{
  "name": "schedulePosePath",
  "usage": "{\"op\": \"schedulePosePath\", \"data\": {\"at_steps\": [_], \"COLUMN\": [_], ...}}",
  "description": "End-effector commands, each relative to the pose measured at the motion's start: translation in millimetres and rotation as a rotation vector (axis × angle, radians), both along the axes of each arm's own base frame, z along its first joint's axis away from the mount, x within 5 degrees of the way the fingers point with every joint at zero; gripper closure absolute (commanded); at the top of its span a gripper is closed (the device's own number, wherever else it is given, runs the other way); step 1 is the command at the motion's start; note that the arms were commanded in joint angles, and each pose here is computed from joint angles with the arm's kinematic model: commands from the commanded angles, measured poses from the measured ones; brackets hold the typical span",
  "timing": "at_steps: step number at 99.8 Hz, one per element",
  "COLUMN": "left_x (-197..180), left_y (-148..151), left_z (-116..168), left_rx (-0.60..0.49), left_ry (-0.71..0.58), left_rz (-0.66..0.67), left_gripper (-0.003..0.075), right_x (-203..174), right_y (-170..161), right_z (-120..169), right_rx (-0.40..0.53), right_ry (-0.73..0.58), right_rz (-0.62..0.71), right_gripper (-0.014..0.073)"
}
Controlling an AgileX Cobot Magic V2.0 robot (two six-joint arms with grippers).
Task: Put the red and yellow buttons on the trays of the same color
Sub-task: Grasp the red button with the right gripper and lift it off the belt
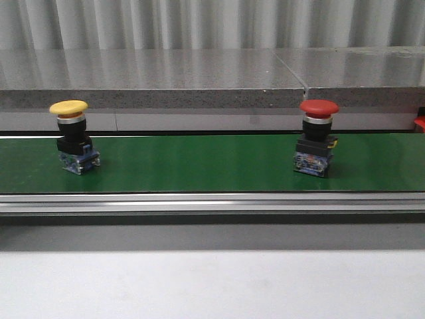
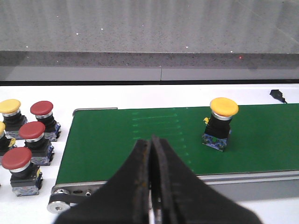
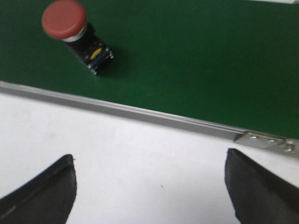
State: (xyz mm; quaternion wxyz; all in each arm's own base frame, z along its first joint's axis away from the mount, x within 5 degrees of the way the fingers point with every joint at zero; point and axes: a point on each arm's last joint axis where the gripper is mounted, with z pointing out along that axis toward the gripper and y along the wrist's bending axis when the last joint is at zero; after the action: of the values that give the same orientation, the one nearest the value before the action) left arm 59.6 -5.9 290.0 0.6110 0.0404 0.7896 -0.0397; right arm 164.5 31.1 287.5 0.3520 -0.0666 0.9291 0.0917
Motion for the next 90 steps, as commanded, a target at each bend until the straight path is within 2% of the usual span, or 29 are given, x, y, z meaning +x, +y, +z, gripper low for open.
{"op": "schedulePosePath", "data": {"at_steps": [1,15,48,73,84,90], "left_x": [1,1,1,1,1,1], "left_y": [-1,-1,-1,-1,-1,-1], "left_z": [14,14,14,14,14,14], "left_rx": [-0.024,-0.024,-0.024,-0.024,-0.024,-0.024], "left_ry": [-0.089,-0.089,-0.089,-0.089,-0.089,-0.089], "left_rz": [-0.015,-0.015,-0.015,-0.015,-0.015,-0.015], "left_gripper": [0.0741,0.0741,0.0741,0.0741,0.0741,0.0741], "right_x": [15,33,81,114,126,131], "right_y": [6,14,34,40,43,44], "right_z": [5,0,14,8,0,-4], "right_rx": [-0.002,-0.015,-0.04,-0.054,-0.058,-0.062], "right_ry": [-0.044,-0.002,-0.019,0.016,0.041,0.056], "right_rz": [0.032,0.07,0.141,0.154,0.154,0.156], "right_gripper": [-0.0043,-0.0043,-0.0043,-0.0043,-0.002,0.0024]}}
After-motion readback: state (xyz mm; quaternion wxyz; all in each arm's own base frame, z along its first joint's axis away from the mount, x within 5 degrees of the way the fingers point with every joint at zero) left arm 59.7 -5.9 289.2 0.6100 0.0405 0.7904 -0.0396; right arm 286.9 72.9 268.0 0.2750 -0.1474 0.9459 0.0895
